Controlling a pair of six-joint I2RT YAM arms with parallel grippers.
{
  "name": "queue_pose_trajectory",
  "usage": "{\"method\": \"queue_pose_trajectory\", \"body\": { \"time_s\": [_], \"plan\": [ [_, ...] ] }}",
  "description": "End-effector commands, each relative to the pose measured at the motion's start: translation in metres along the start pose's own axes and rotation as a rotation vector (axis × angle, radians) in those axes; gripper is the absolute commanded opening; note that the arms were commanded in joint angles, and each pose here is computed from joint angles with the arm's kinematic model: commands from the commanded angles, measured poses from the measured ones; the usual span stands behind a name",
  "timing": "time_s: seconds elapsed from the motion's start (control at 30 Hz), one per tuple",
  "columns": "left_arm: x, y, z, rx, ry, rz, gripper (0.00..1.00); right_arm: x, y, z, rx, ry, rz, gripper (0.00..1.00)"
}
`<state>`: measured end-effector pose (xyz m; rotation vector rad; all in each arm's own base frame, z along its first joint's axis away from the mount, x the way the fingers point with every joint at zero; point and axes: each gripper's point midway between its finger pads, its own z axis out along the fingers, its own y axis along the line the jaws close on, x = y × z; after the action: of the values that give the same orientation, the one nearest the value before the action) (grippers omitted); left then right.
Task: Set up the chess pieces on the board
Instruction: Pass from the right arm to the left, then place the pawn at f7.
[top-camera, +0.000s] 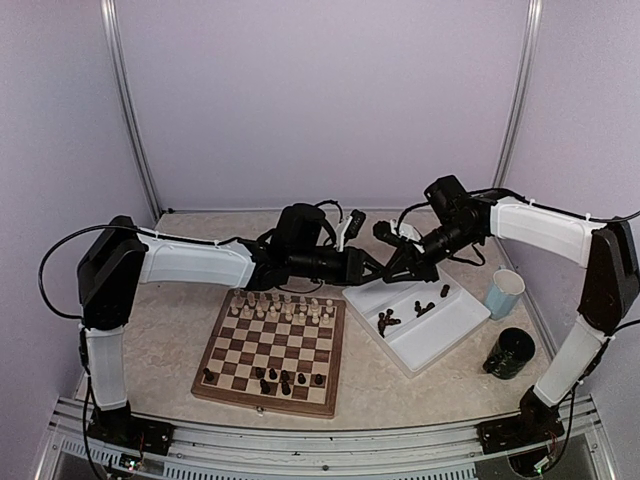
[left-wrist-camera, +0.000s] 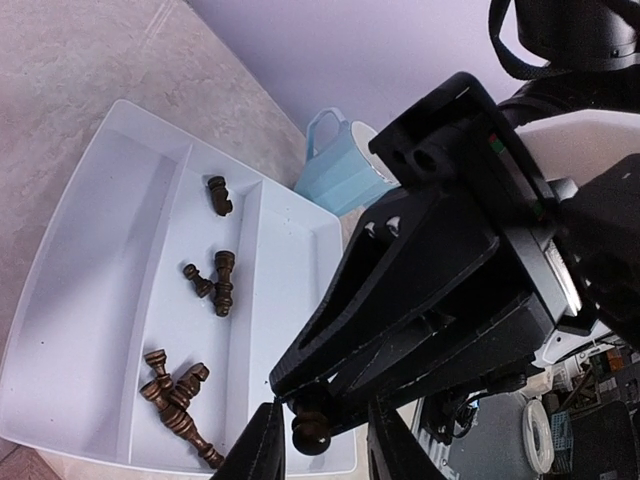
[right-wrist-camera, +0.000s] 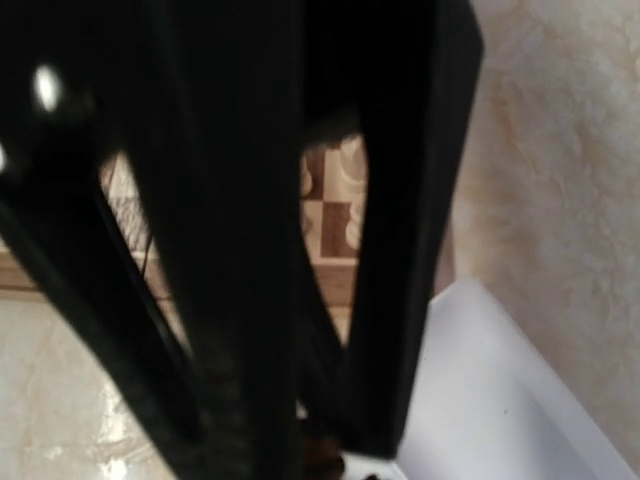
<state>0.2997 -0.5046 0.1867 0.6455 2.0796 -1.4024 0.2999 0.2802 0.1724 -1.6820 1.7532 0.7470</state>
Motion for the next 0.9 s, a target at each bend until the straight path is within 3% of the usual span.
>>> {"method": "queue_pose_trajectory", "body": {
  "time_s": [0.0,0.3,0.47,0.57,0.7,0.87],
  "plan": [
    [-0.004,-0.008,0.007,0.049,-0.002,0.014,0.28,-0.024,0.0,-0.009,0.007,-0.055,-0.033,0.09],
    [-0.003,-0.008,0.007,0.057,0.002,0.014,0.12,-0.026,0.0,-0.008,-0.002,-0.06,-0.03,0.11],
    [-0.012,0.0,-0.008,-0.01,-0.015,0.059,0.06,-0.022,0.002,-0.013,-0.01,-0.069,-0.029,0.33],
    [-0.016,0.002,-0.033,-0.125,-0.004,0.12,0.05,-0.013,-0.003,-0.019,-0.019,-0.097,0.001,0.41],
    [-0.004,0.009,-0.077,-0.311,0.066,0.187,0.05,0.004,-0.016,-0.016,-0.004,-0.099,0.056,0.43],
    [0.038,0.03,-0.143,-0.584,0.194,0.196,0.05,0.028,-0.039,-0.003,0.082,-0.035,0.101,0.44]
  ]
}}
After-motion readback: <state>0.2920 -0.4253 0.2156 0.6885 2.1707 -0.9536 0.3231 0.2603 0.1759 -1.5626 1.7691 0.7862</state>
